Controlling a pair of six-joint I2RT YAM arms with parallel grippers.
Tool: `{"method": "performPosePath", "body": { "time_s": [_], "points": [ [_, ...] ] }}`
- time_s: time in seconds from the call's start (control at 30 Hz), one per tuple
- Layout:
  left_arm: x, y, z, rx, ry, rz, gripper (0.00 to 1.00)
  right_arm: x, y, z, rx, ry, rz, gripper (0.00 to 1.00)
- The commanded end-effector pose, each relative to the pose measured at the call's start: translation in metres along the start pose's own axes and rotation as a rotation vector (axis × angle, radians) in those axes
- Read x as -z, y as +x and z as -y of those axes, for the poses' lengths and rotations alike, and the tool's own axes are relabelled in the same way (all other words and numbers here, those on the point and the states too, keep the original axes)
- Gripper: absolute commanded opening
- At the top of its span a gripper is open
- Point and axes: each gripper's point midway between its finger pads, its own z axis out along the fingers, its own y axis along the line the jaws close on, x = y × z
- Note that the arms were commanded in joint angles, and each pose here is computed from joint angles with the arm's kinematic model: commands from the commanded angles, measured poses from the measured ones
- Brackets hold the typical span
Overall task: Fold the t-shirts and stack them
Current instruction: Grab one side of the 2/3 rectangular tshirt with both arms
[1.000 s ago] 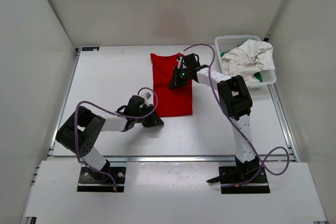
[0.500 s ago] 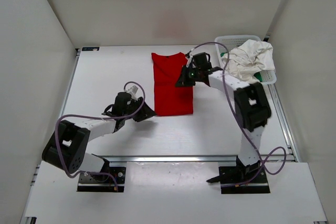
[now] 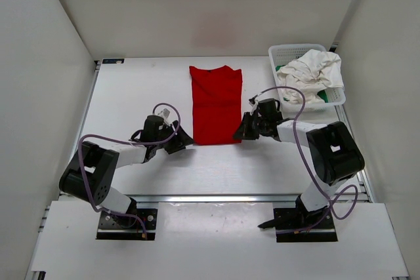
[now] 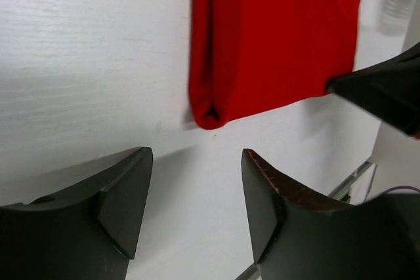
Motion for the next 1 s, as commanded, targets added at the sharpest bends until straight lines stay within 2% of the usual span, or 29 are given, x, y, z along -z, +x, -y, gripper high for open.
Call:
{"method": "performPosePath", "body": {
  "time_s": [0.0, 0.13, 0.23, 0.33, 0.4, 0.53, 0.7, 0.8, 0.97],
  "points": [
    [-0.003, -0.012, 0.023, -0.023, 0.065, 0.029, 0.68, 0.0, -0.009, -0.002, 0.011, -0.031, 0.067, 0.0],
    [-0.007, -0.017, 0.027, -0.026, 0.074, 0.047, 0.7, -0.005, 0.006, 0.013, -0.01, -0.013, 0.028, 0.0],
    [-0.016, -0.017, 0.028, -0.028, 0.059, 0.02, 0.67, -0.004, 0.008, 0.008, -0.005, -0.024, 0.017, 0.02],
    [-0.024, -0.014, 0.025, -0.019, 0.051, 0.001, 0.63, 0.009, 0.001, 0.002, 0.011, -0.034, 0.054, 0.13],
    [-0.029, -0.012, 0.019, -0.006, 0.035, -0.001, 0.56, 0.02, 0.004, 0.001, 0.003, -0.05, 0.079, 0.24],
    [-0.031, -0.012, 0.016, 0.013, 0.031, -0.002, 0.42, 0.03, 0.003, 0.015, -0.02, -0.011, 0.111, 0.34],
    [-0.032, -0.015, 0.017, 0.016, 0.024, 0.02, 0.34, 0.02, 0.011, 0.034, -0.03, 0.061, 0.079, 0.38],
    [-0.035, -0.013, 0.015, 0.012, 0.017, 0.011, 0.29, 0.011, 0.013, 0.038, -0.061, 0.041, 0.053, 0.39],
    [-0.037, -0.016, 0.016, 0.021, 0.017, 0.014, 0.19, 0.001, 0.015, 0.037, -0.083, 0.022, 0.027, 0.3]
  ]
}}
